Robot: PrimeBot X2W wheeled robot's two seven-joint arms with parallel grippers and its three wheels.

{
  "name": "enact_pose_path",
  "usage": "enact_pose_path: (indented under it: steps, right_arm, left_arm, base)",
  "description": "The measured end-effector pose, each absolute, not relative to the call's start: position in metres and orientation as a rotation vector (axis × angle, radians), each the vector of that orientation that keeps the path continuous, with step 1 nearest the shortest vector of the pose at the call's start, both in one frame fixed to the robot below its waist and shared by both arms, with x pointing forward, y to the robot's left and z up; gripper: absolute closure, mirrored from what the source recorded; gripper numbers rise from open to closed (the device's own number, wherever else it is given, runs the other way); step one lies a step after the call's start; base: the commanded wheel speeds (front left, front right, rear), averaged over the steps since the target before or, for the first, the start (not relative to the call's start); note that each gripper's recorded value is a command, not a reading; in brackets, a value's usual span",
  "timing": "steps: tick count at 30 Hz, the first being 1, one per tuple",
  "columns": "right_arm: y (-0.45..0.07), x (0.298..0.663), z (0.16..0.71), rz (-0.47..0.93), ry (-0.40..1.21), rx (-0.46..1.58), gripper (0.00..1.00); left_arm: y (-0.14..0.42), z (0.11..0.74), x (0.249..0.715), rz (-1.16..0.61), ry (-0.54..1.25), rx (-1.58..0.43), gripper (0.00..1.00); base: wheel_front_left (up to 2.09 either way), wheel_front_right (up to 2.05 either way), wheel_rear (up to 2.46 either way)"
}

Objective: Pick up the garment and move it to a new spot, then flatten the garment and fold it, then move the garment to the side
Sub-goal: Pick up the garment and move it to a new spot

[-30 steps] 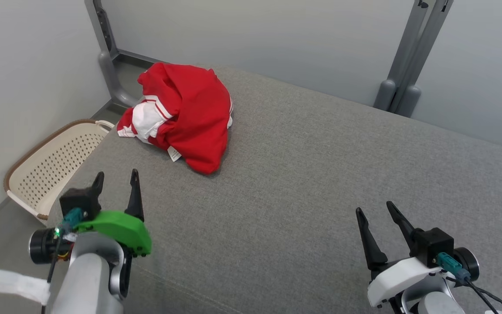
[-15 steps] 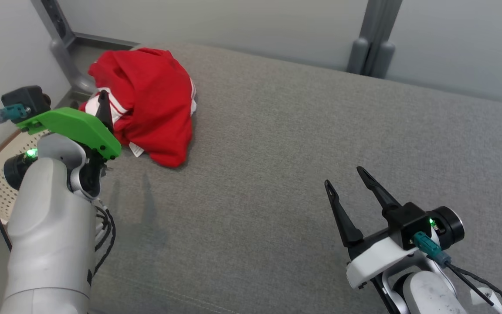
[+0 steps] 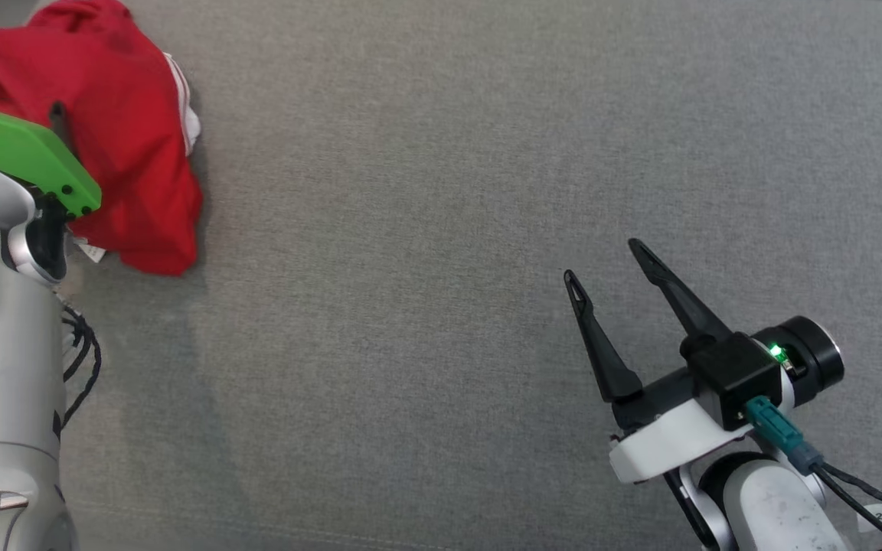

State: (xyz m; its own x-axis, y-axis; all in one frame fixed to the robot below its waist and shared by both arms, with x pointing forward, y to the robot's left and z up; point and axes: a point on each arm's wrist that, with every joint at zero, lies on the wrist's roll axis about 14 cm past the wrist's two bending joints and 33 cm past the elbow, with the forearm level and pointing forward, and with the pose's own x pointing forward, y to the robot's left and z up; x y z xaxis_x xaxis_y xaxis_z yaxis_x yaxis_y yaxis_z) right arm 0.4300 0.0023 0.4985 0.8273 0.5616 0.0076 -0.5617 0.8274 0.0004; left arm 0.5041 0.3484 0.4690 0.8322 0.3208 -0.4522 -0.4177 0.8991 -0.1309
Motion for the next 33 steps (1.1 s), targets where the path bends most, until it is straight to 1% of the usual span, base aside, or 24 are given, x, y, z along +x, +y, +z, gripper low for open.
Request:
enact_pose_path:
  steps: [5,6,7,8,12,16,21,25,30,33]
  right_arm:
    - [-0.018,0.439,0.476,0.538,0.054,-0.004,0.00]
    - [-0.021,0.440,0.473,0.530,0.062,-0.004,0.00]
    - [-0.025,0.441,0.468,0.519,0.075,-0.005,0.00]
    - [-0.028,0.442,0.463,0.510,0.087,-0.006,0.00]
    - [-0.038,0.443,0.450,0.482,0.124,-0.006,0.00]
    - [-0.047,0.442,0.448,0.457,0.126,0.006,0.00]
    - [-0.053,0.437,0.452,0.437,0.113,0.028,0.00]
    - [-0.056,0.426,0.458,0.429,0.103,0.044,0.00]
    - [-0.063,0.410,0.471,0.409,0.074,0.067,0.00]
    - [-0.071,0.397,0.479,0.385,0.055,0.071,0.00]
  left_arm:
    - [0.351,0.419,0.508,0.444,0.576,-0.204,0.00]
    - [0.349,0.412,0.509,0.446,0.600,-0.204,0.18]
    - [0.345,0.405,0.512,0.440,0.615,-0.194,0.90]
    - [0.343,0.399,0.514,0.438,0.624,-0.190,1.00]
    - [0.342,0.394,0.524,0.418,0.619,-0.160,1.00]
    - [0.353,0.431,0.541,0.400,0.515,-0.122,1.00]
    - [0.359,0.506,0.560,0.342,0.339,-0.058,1.00]
    - [0.342,0.582,0.569,0.264,0.184,0.003,1.00]
    - [0.315,0.664,0.559,0.184,0.034,0.054,1.00]
    - [0.283,0.704,0.549,0.107,-0.043,0.046,1.00]
  base:
    - [0.00,0.00,0.00]
    - [0.00,0.00,0.00]
    - [0.00,0.00,0.00]
    - [0.00,0.00,0.00]
    - [0.00,0.00,0.00]
    - [0.00,0.00,0.00]
    - [0.00,0.00,0.00]
    - [0.00,0.00,0.00]
    - [0.00,0.00,0.00]
    - [0.00,0.00,0.00]
